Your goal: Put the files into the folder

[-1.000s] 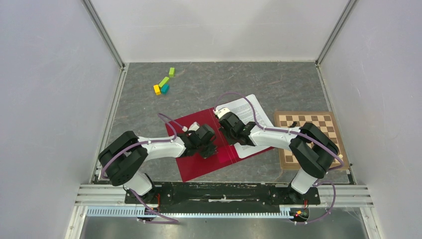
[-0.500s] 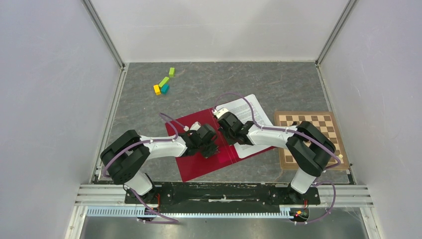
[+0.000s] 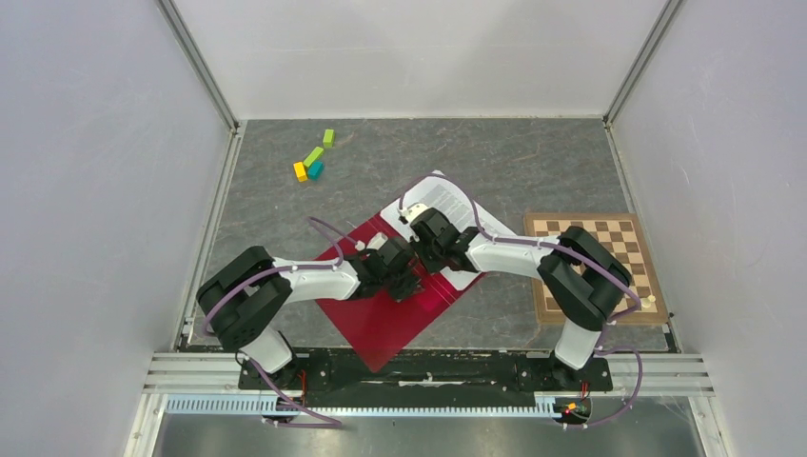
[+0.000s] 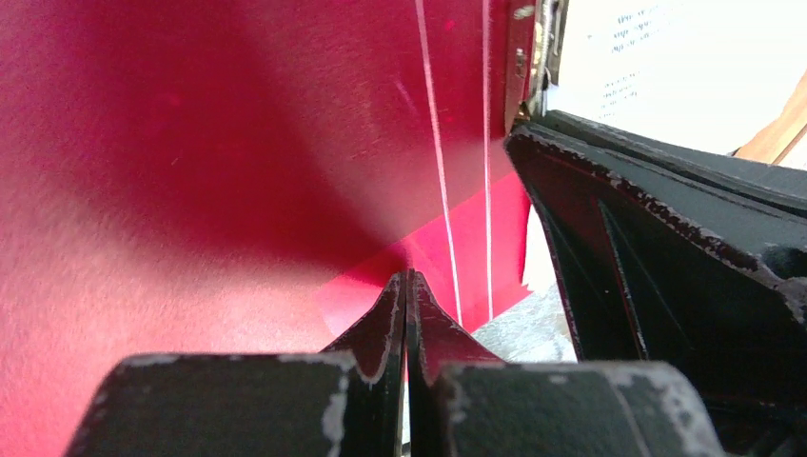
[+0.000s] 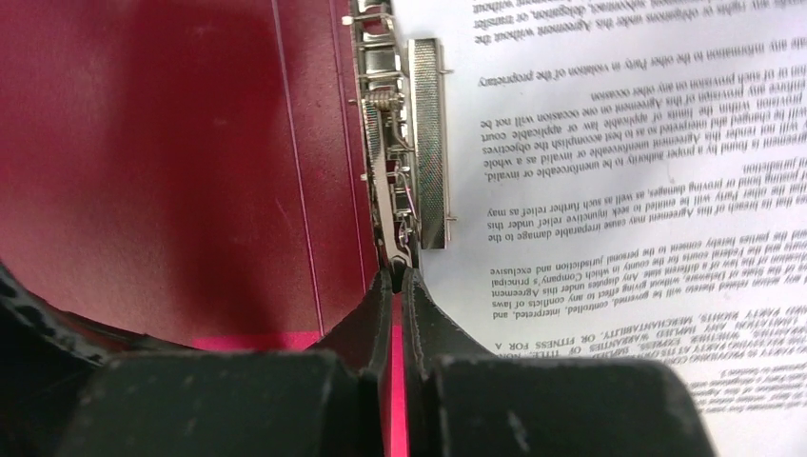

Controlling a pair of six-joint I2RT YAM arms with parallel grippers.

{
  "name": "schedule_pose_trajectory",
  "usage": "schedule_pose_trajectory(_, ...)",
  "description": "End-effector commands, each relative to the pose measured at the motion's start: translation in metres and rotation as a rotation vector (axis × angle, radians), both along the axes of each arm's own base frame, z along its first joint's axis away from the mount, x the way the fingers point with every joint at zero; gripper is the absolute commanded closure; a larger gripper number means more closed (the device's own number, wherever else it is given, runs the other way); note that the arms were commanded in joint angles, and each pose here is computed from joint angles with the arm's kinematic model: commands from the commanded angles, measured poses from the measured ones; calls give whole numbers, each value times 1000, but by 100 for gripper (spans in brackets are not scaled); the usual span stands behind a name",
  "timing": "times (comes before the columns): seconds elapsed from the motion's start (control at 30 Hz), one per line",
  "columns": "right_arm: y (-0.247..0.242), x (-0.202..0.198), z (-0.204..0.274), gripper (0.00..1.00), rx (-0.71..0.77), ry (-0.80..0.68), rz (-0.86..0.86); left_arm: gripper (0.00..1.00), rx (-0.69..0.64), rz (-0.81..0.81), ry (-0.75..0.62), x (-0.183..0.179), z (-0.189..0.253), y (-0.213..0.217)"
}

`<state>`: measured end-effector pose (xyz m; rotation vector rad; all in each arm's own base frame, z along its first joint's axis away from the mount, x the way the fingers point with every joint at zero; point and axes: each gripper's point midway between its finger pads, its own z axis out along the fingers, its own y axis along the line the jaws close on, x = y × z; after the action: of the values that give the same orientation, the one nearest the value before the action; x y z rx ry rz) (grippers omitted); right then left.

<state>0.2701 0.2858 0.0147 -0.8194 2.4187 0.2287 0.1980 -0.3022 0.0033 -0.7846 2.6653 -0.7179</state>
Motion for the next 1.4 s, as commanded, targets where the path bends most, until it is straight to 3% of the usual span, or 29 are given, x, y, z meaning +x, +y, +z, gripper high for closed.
schedule_pose_trajectory(0.0,-14,-83,-62,100,-64,366,95,98,378,5,208,-58,-72,91)
schedule_pose_trajectory(0.37,-31,-84,-79,100,-119,362,73,98,278,140,26,15,4,103)
schedule_pose_trajectory(0.53,-31,-79,-83,100,-129,357,77,97,205,122,-31,49,27,99)
schedule_pose_trajectory(0.87,-31,-75,-86,100,-127,356,74,62,-69,59,-129,97,52,57)
schedule_pose_trajectory(1.1,-30,-73,-86,100,-122,359,73,63,-97,59,-97,102,31,50)
schedule_pose_trajectory(1.37,-29,-71,-85,100,-117,356,73,77,-82,80,-79,105,17,52)
